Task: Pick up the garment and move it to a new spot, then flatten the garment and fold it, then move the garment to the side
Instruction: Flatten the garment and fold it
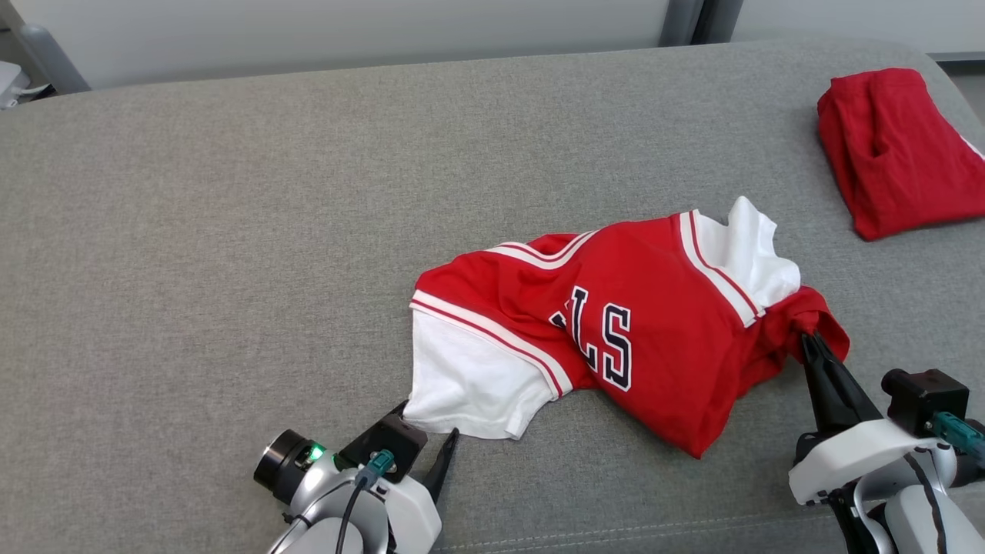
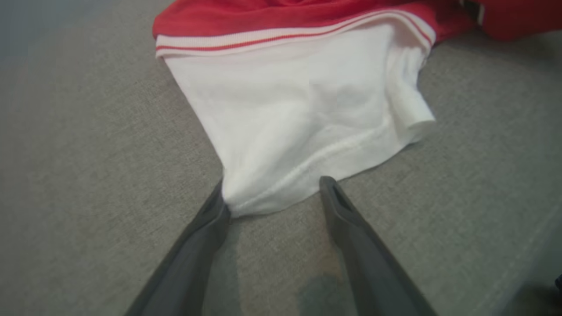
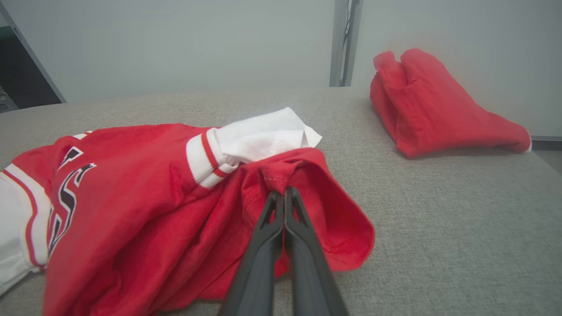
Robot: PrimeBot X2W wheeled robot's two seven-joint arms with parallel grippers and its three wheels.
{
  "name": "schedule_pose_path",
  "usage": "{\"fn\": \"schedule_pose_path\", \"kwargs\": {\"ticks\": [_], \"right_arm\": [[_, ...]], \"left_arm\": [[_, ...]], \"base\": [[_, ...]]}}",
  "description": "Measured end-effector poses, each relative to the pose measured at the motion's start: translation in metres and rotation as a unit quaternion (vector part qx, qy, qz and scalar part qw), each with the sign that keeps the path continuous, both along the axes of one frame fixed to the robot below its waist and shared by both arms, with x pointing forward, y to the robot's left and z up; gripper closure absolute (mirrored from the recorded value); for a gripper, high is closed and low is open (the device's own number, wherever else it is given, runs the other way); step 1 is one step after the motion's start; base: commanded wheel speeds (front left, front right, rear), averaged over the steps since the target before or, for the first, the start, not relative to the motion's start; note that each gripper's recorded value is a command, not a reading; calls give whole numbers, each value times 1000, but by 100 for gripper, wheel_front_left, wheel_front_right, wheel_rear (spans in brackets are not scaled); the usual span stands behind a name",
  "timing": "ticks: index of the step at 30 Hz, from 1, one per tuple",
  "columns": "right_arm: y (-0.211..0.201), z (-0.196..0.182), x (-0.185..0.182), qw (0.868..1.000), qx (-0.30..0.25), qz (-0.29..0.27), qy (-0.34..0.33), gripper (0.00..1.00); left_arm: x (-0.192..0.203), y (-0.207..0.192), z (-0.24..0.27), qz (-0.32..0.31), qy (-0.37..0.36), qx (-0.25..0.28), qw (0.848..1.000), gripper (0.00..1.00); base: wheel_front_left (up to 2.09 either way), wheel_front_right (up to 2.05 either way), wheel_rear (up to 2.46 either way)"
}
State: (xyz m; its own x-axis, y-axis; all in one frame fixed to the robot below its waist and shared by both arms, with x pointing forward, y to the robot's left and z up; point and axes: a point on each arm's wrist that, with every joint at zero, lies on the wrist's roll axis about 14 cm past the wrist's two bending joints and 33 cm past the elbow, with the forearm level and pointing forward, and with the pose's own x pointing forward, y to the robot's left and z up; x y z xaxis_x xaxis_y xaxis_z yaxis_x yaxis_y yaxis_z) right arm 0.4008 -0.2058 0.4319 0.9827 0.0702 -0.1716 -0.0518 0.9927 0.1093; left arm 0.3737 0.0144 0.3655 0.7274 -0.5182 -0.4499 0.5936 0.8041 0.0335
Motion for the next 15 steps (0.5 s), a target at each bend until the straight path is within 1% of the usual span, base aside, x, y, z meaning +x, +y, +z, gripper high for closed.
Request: {"fn": "schedule_pose_path", "kwargs": {"ticks": [2,3,4,5,6,12,13,15], "right_arm": [[-1,0,-1,1000,2,0,1,100],[-2,-1,-2,1000,1,-1,2,100],[-3,-2,-2,1000,0,-1,4,100],[-4,-2,-3,1000,0,-1,4,100],[-4,-2,-2,1000,0,-2,5,100],[-4,-2,-2,1000,4,1,5,100],[-3,0,-2,1000,6,2,3,100],[0,3,0,1000,13,7,-2,100]], "left_arm": [[4,-3,0,-2,-12,-2,1000,0],[6,-6,1,-1,-16,-6,1000,17],[9,-9,2,-1,-19,-6,1000,44],[12,-10,3,-1,-23,-6,1000,87],[14,-13,3,-3,-22,-6,1000,100],[26,-9,6,11,-31,-3,999,100],[31,-8,12,18,-39,-11,999,100],[48,-7,40,38,-73,-46,996,100]], "base": [[0,0,0],[0,0,0],[0,0,0],[0,0,0],[0,0,0],[0,0,0],[0,0,0],[0,0,0]]}}
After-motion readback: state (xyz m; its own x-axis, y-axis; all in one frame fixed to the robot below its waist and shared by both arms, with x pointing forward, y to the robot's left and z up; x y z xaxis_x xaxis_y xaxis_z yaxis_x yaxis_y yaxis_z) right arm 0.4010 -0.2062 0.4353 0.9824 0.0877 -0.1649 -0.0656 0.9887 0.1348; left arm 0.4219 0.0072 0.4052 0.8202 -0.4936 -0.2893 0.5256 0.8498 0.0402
